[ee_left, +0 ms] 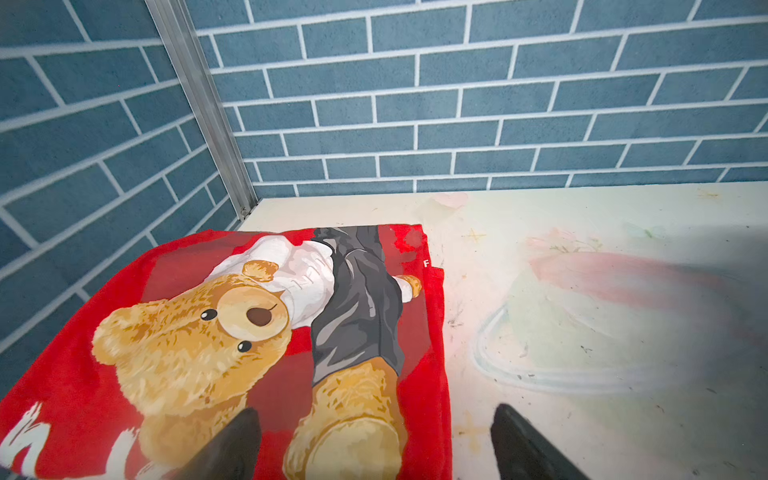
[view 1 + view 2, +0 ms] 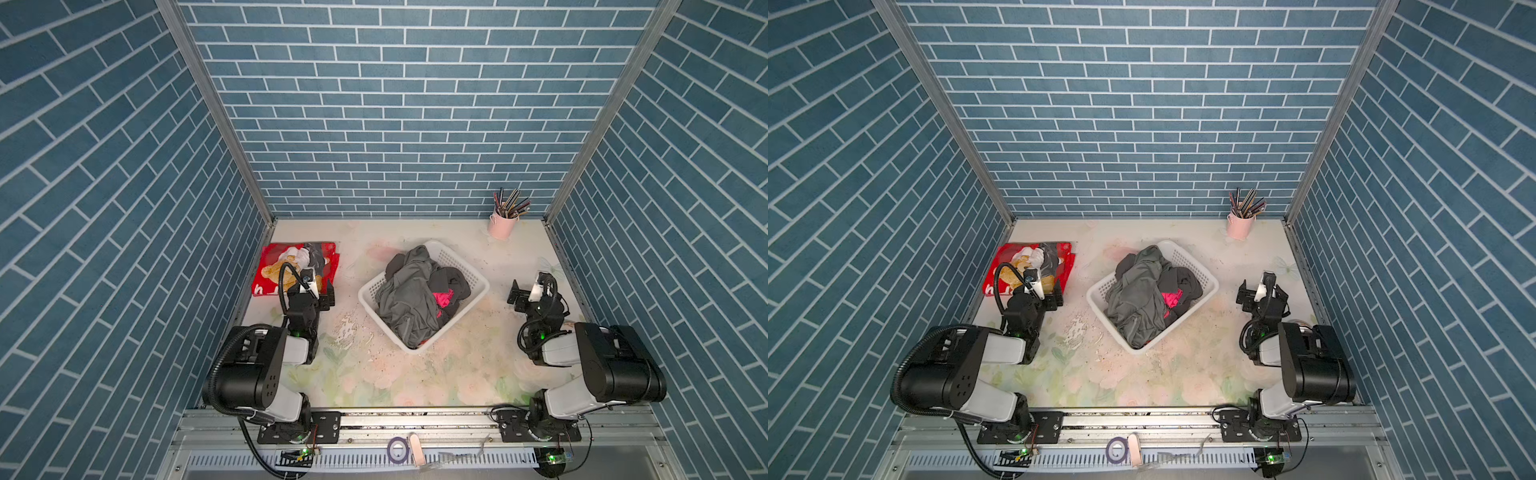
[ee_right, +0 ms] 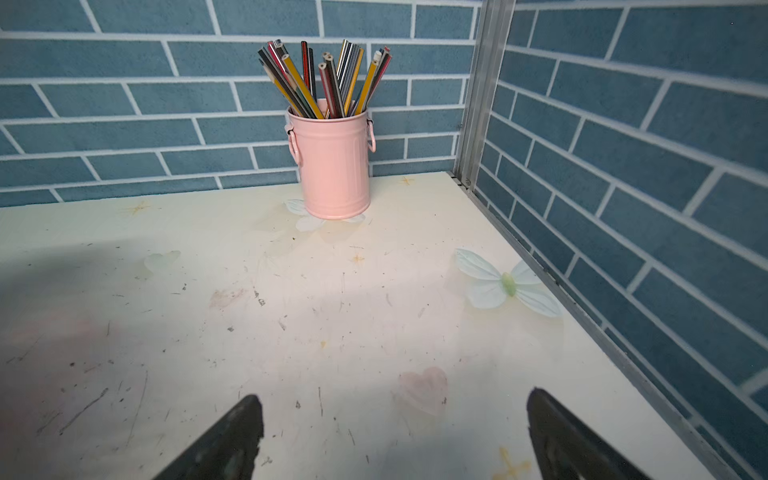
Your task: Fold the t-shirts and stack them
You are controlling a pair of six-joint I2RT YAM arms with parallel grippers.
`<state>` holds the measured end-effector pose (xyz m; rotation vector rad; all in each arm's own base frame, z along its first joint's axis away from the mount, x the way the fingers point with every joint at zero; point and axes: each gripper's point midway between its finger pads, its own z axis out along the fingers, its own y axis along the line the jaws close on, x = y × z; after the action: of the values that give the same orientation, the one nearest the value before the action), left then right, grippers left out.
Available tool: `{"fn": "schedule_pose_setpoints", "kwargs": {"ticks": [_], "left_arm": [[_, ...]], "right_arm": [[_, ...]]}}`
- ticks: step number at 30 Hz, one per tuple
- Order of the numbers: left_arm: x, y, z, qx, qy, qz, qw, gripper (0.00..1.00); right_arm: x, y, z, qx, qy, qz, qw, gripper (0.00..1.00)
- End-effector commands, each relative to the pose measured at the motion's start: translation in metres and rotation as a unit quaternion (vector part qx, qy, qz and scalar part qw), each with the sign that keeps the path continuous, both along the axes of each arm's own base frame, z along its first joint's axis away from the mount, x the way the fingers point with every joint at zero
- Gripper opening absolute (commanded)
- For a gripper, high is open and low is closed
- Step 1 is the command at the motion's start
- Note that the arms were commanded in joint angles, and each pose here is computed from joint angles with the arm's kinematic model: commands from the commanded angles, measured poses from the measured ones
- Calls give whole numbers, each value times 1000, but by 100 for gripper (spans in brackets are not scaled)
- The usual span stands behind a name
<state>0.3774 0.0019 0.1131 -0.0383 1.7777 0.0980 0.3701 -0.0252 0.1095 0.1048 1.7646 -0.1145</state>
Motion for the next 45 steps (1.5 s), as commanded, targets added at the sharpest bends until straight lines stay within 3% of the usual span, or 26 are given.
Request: {"fn": "schedule_pose_setpoints", "kwargs": {"ticks": [1,33,35,37,38,40,43,44,45], "left_arm": [[4,1,10,-2,-19,3,1000,88],[3,1,10,-6,-21,-1,1000,88],[1,7,21,-9,-31,20,999,88],[-4,12,34,-4,-26,53,998,88],[-7,15,45,-8,-28,73,997,88],[-14,20,57,-39,-35,107,993,88],[-21,11,72,-116,-62,103,986,88],[-27,16,72,-171,-78,132,973,88],[-36,29,63,-255,-89,185,945,88]], "right_arm": [[3,0,8,1,-17,2,1000,99],[3,-2,12,-1,-24,-5,1000,99],[0,-7,11,8,-8,-23,1000,99],[-3,2,24,-15,-33,-5,999,99],[-6,-4,34,-32,-42,-45,998,99],[-6,-14,48,-28,-23,-94,995,99],[-9,-23,80,57,-25,-139,988,99],[-9,-21,89,80,-24,-137,987,99],[-11,-20,96,105,-20,-136,985,99]]}}
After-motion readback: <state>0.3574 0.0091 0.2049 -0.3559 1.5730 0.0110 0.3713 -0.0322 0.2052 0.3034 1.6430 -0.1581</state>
